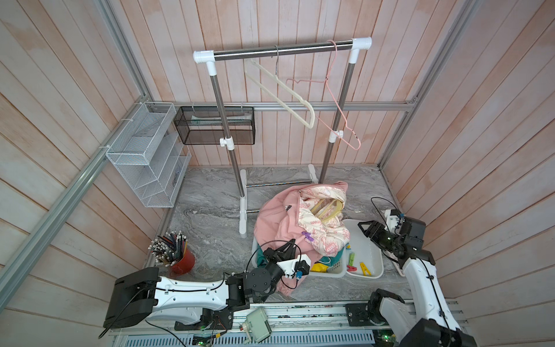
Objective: Remove the clothespins securing jackets to the hanger
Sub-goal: Place the clothespin in the storage box, then remove the clothespin from the hanger.
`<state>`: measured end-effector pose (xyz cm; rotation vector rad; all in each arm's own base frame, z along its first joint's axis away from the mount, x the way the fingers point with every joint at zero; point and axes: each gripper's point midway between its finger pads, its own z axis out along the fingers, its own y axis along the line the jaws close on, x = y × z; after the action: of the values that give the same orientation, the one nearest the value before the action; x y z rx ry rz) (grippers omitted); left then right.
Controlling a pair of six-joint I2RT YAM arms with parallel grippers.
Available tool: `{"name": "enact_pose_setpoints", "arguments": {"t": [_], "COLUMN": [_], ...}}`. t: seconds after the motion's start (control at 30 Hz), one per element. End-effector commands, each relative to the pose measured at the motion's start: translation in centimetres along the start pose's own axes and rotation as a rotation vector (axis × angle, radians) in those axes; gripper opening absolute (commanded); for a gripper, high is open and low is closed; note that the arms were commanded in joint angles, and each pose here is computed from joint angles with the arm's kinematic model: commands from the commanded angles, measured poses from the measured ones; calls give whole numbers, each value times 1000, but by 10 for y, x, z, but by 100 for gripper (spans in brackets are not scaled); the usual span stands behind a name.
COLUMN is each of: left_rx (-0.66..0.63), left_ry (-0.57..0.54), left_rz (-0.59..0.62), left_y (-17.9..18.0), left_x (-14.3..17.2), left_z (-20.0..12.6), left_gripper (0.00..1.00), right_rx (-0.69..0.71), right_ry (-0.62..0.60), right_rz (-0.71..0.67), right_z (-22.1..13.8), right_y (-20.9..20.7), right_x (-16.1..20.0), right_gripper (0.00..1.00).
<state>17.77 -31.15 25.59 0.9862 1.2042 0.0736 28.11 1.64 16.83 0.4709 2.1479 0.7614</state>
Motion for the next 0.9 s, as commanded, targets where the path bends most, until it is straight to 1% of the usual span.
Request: {"name": "enact_pose_setpoints", "arguments": {"t": [0.0, 0.1, 0.2, 0.4, 0.5, 0.6, 0.77, 0.87], "left_rx": [12, 34, 42, 56, 76, 90, 128, 148], "left_ry": [-37, -34, -16, 27, 51, 61, 48, 43], "left_rz": [-242, -310, -380, -503, -570, -624, -674, -691], "left_y": [21, 27, 35, 45, 48, 50, 53, 53], "left_x": [-22, -28, -30, -22, -16, -14, -20, -24], "left_z": [3, 2, 4, 10, 13, 13, 12, 11], "left_gripper": [0, 0, 0, 0, 0, 0, 0, 0], "right_rx": [-80, -179, -240, -329, -411, -503, -589, -632], "right_ry": [-92, -161, -257, -407, -467, -492, -464, -472], "right_rz": [-175, -271, -361, -467, -502, -536, -645, -676], "right_z": [-9, -16, -26, -47, -58, -64, -55, -50], "right_y": [36, 70, 97, 133, 152, 174, 211, 228], "right_x": [-16, -19, -27, -41, -44, -43, -32, -31], "right_gripper": [63, 62, 62, 61, 61, 61, 63, 65]}}
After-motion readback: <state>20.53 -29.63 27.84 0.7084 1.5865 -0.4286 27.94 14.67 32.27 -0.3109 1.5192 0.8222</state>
